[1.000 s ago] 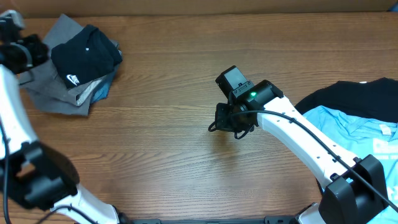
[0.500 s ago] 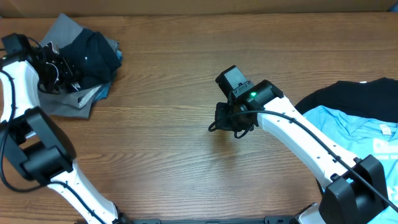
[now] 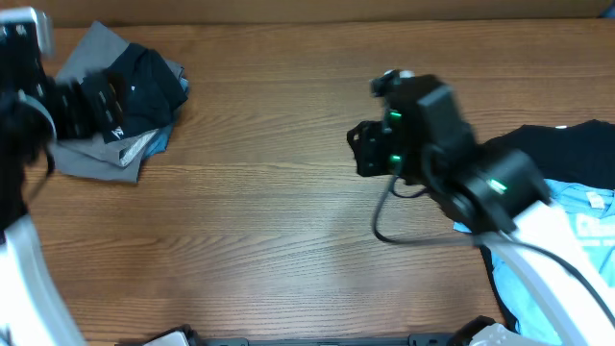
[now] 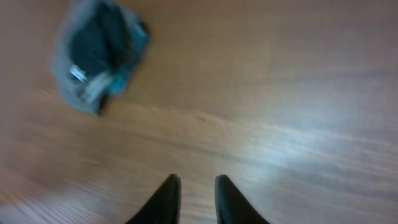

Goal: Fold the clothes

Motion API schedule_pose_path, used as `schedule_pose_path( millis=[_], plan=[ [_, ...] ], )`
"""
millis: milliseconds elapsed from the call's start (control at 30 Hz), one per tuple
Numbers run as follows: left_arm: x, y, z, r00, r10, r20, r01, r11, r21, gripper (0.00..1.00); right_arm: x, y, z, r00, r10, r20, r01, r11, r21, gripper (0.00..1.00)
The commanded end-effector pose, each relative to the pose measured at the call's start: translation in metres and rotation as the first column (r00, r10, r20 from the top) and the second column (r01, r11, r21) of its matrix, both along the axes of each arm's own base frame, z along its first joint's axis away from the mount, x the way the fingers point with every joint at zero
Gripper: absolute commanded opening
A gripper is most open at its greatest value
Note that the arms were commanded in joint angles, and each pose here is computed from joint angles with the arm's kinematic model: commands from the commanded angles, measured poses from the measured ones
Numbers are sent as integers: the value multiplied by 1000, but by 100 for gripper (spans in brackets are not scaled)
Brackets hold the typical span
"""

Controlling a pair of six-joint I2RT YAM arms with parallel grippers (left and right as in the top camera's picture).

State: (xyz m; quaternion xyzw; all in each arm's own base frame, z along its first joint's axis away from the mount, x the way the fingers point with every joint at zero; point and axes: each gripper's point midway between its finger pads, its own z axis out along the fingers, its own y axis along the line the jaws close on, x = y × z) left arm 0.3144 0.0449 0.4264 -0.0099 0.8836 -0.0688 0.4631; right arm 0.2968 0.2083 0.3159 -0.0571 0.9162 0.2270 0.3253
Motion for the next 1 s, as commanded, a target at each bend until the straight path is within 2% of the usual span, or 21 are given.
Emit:
schedule_pose_path(
  millis=[0,67,200,333,733,833,967],
  plan=[
    [-29,-25,5,995,-95,6,94,992,90,100,-12,-12,55,981,44,190,-49,999,22,56],
    [-51,-41,7,991,-133,3,132,987,95,100,-20,-17,75,967,39,252,-54,997,53,100],
    [-90,-56,-1,987,-154,-51,158,985,69,100,-37,-28,101,946,25,324,-59,994,97,100],
    [-109,-57,-11,984,-139,-109,146,987,63,100,-48,-35,107,940,22,340,-62,992,107,100],
    [-110,-57,-16,980,-140,-138,148,988,51,100,-50,-22,96,954,85,288,-122,986,113,100],
    [-110,-57,-16,981,-140,-138,148,988,51,100,-49,-27,81,967,73,244,-93,993,69,100],
    [-110,-57,-16,980,-140,-138,148,988,51,100,-39,-43,82,961,-10,275,4,1000,22,100]
  ],
)
